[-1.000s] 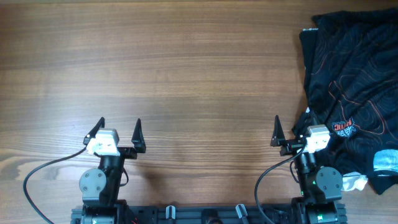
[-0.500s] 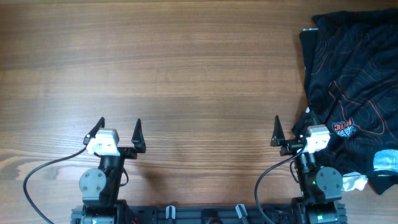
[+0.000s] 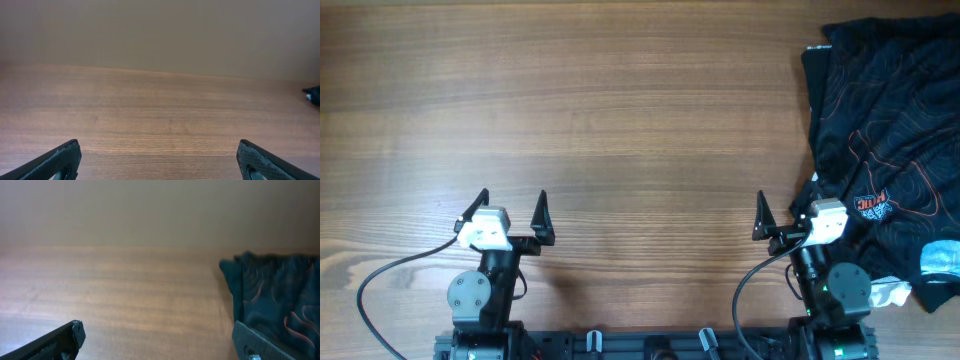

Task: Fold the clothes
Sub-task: 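Reach the right gripper into the black shirt pile and grasp it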

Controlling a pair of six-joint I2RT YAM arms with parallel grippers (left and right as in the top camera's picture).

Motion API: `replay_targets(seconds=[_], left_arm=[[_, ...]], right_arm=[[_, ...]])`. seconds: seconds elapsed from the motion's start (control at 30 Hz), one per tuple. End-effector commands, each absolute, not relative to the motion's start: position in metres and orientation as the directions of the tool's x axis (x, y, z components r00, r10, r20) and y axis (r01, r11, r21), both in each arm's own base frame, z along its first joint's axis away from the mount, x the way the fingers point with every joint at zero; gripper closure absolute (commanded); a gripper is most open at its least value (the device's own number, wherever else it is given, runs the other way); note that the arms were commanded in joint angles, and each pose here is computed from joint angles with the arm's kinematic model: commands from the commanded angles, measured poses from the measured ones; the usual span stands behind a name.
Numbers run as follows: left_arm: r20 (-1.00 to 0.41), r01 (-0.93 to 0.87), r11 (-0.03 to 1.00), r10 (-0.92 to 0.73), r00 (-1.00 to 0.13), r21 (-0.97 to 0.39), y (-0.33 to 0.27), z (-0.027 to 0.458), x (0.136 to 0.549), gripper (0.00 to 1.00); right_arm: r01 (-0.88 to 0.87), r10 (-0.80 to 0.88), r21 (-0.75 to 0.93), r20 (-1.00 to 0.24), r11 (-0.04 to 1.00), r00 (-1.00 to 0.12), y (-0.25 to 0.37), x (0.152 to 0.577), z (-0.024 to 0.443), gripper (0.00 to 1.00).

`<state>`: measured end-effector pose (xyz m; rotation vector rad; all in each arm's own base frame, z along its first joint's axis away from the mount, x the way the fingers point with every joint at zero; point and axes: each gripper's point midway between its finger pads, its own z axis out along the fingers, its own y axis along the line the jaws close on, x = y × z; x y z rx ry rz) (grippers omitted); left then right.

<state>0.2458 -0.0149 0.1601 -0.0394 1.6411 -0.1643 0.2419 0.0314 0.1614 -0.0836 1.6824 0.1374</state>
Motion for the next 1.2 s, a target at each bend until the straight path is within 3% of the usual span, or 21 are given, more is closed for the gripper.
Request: replay_targets(seconds=[0.0,0.17,0.3,0.37,0.57,0.63,0.7,0.77,0.9,1.03,1.1,1.17], left_arm=[[-0.97,0.052,0.971,-0.226,-0.093,-0.231,-0.013,0.166,0.246,0.0],[-0.938,0.018,0.969,-0.233,-0.258,-0.246,-0.014,0.172,0.252,0.0],[-0.846,-0.033,0.969,-0.232,-0.48,-0.247,-0.016,0.177,0.269,0.0],[-0.785,-0.061,0.969,-0.232,-0.575,-0.241,-0.016,0.176,0.275,0.0],[-0.689,-0.097,0.969,-0.232,-0.687,-0.229,-0.016,0.159,0.282,0.0],[-0.671,-0.103,0.969,-0.232,-0.704,-0.227,-0.016,0.153,0.281,0.0],[-0.657,-0.108,0.969,-0.232,-0.718,-0.224,-0.016,0.149,0.279,0.0],[-0.65,-0.11,0.969,-0.232,-0.724,-0.223,-0.016,0.147,0.278,0.0],[-0.649,-0.11,0.969,-0.232,-0.724,-0.223,-0.016,0.147,0.278,0.0],[-0.649,-0.11,0.969,-0.232,-0.725,-0.223,-0.016,0.147,0.278,0.0],[-0.648,-0.111,0.969,-0.232,-0.726,-0.223,-0.016,0.146,0.278,0.0],[-0.648,-0.111,0.969,-0.232,-0.726,-0.223,-0.016,0.146,0.278,0.0]], right_arm=[[-0.063,0.043,0.052,-0.989,0.997,-0.139,0.019,0.24,0.19,0.0],[-0.04,0.047,0.065,-0.935,0.997,-0.352,0.019,0.252,0.195,0.0],[-0.033,0.005,0.032,-0.781,0.999,-0.625,0.021,0.268,0.18,0.0],[-0.077,-0.07,-0.022,-0.708,0.997,-0.703,0.022,0.279,0.175,0.0],[-0.13,-0.049,0.096,-0.584,0.987,-0.81,0.045,0.292,0.151,0.0],[0.011,0.024,0.027,-0.541,1.0,-0.841,0.022,0.292,0.137,0.0],[0.294,0.218,-0.088,-0.481,0.952,-0.849,-0.02,0.279,0.119,0.01],[0.412,0.321,-0.167,-0.398,0.895,-0.859,-0.038,0.26,0.099,0.06],[0.446,0.383,-0.264,-0.259,0.855,-0.887,-0.049,0.238,0.057,0.13],[0.49,0.458,-0.327,-0.175,0.808,-0.871,-0.062,0.218,0.023,0.14],[0.489,0.466,-0.334,-0.15,0.806,-0.872,-0.063,0.211,0.016,0.34],[0.487,0.467,-0.329,-0.143,0.809,-0.873,-0.062,0.21,0.014,0.66]])
